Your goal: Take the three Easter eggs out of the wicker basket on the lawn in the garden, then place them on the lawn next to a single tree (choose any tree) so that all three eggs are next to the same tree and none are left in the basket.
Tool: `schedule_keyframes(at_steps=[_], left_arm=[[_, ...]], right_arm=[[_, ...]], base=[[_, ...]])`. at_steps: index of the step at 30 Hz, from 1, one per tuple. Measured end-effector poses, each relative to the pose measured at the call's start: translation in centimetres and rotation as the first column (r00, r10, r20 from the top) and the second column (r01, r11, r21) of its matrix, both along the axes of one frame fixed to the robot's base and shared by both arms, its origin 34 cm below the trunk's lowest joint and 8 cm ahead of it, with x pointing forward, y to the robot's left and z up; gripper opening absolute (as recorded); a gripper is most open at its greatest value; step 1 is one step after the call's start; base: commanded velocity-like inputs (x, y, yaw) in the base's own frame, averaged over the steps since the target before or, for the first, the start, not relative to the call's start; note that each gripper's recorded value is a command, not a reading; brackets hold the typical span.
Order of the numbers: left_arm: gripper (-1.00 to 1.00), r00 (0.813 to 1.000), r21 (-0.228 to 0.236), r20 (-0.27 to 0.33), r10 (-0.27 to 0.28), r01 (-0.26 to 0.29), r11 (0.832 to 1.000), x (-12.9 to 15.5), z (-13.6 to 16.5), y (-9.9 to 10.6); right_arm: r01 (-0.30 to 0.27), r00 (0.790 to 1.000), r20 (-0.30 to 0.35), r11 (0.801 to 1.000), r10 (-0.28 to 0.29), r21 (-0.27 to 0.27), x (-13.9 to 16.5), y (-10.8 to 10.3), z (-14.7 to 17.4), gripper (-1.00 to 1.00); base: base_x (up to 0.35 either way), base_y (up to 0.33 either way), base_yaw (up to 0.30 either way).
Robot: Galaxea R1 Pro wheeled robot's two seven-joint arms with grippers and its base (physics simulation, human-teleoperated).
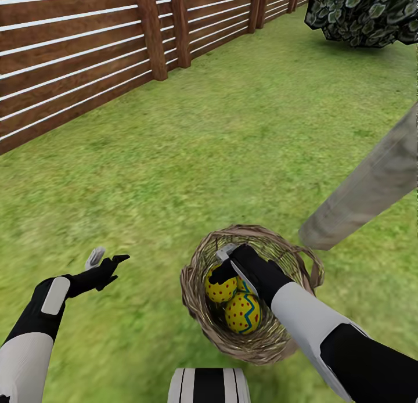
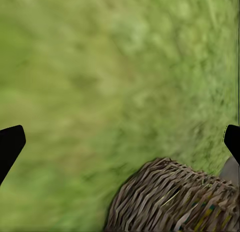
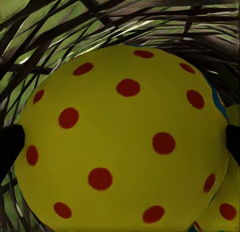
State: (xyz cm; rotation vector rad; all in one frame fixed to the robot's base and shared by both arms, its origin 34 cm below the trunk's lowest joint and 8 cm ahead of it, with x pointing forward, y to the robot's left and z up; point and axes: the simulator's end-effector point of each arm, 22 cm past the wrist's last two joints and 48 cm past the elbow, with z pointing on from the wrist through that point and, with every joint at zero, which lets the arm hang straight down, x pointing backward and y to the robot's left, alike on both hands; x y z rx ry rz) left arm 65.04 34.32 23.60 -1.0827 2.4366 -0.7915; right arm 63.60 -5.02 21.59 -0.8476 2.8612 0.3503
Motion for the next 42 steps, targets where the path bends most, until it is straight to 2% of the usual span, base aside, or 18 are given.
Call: schedule_keyframes(at_steps=[26, 35, 42], left_arm=[[1.00, 0.997, 0.009, 0.082, -0.004, 0.003, 1.000, 2.0, 5.3, 0.1], [1.00, 0.993, 0.010, 0.116, -0.007, 0.006, 1.000, 2.7, 7.5, 0.0], [1.00, 0.990, 0.011, 0.142, -0.008, 0.006, 1.000, 3.2, 9.2, 0.0]], right_arm=[[0.000, 0.996, 0.088, 1.000, 0.000, -0.002, 2.3, -0.1, 5.2, -1.00], [0.001, 0.992, 0.123, 1.000, -0.001, -0.004, 3.1, -0.2, 7.4, -1.00], [0.002, 0.989, 0.150, 1.000, -0.001, -0.005, 3.6, -0.2, 9.1, -1.00]], base=[[0.000, 0.000, 0.000], [-0.055, -0.030, 0.000], [-0.208, -0.044, 0.000]])
